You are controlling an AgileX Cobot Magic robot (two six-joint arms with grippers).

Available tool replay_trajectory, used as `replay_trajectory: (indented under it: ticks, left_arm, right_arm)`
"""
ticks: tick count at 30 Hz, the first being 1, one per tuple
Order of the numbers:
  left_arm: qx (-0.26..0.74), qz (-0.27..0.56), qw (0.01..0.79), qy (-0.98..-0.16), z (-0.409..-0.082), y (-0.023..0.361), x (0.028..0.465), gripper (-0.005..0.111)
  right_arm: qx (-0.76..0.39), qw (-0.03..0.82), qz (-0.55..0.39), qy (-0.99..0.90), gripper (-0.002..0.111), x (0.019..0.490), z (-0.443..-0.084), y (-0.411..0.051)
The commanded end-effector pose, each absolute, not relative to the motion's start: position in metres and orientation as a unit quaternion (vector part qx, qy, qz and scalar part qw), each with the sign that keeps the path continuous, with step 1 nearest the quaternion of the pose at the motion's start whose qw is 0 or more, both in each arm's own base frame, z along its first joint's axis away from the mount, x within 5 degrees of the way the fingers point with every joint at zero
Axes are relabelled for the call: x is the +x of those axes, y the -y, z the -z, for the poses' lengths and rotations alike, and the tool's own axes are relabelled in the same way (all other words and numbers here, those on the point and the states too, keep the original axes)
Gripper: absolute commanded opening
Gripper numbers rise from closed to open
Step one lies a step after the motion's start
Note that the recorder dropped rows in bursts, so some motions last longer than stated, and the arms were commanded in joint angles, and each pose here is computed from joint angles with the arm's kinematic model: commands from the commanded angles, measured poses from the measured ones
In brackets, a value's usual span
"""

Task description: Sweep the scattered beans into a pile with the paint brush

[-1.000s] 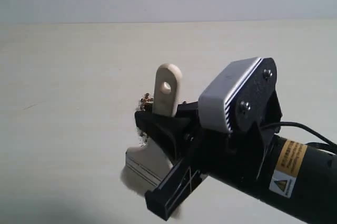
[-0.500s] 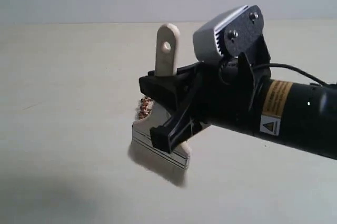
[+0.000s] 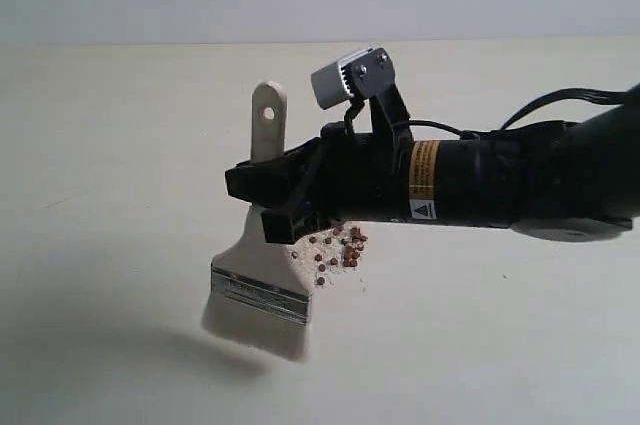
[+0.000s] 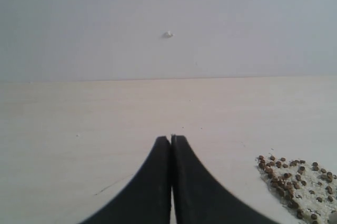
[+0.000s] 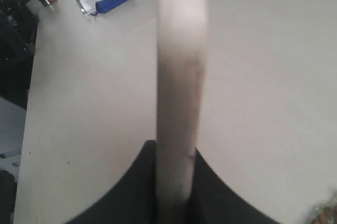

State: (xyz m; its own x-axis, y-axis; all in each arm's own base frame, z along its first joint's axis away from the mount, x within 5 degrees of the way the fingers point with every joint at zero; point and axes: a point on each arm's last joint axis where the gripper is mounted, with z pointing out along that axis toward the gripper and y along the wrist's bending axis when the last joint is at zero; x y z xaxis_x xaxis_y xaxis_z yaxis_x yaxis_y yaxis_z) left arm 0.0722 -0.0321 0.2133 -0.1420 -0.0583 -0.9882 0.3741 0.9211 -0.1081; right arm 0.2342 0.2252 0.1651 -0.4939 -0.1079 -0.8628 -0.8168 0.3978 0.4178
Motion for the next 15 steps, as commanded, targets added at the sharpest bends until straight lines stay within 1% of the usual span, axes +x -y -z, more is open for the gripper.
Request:
replay_trajectory:
  ticks: [1,5,12,15]
  left_arm:
    - [0.109,0.165,0.647,-0.736,-0.213,0.032,0.072,0.000]
    - [0.109,0.165,0.647,-0.736,-0.213,0.032,0.072,0.000]
    - [0.109,0.165,0.647,-0.736,-0.213,0.032,0.072,0.000]
    - [0.109,0.165,0.647,-0.736,-0.213,0.032,0.072,0.000]
  right_arm:
    - [-0.315,0.364,-0.468,-0.741,0.000,0.254,-0.151,-0.224]
    - [-0.304,0.367,-0.458,-0.750,0.000,0.272,-0.141,-0.219]
    - [-0.297,0.392,-0.444,-0.749,0.000,0.301,-0.140,-0.215]
    - [-0.297,0.397,-0.425,-0.757,0.000,0.312,-0.138,-0.216]
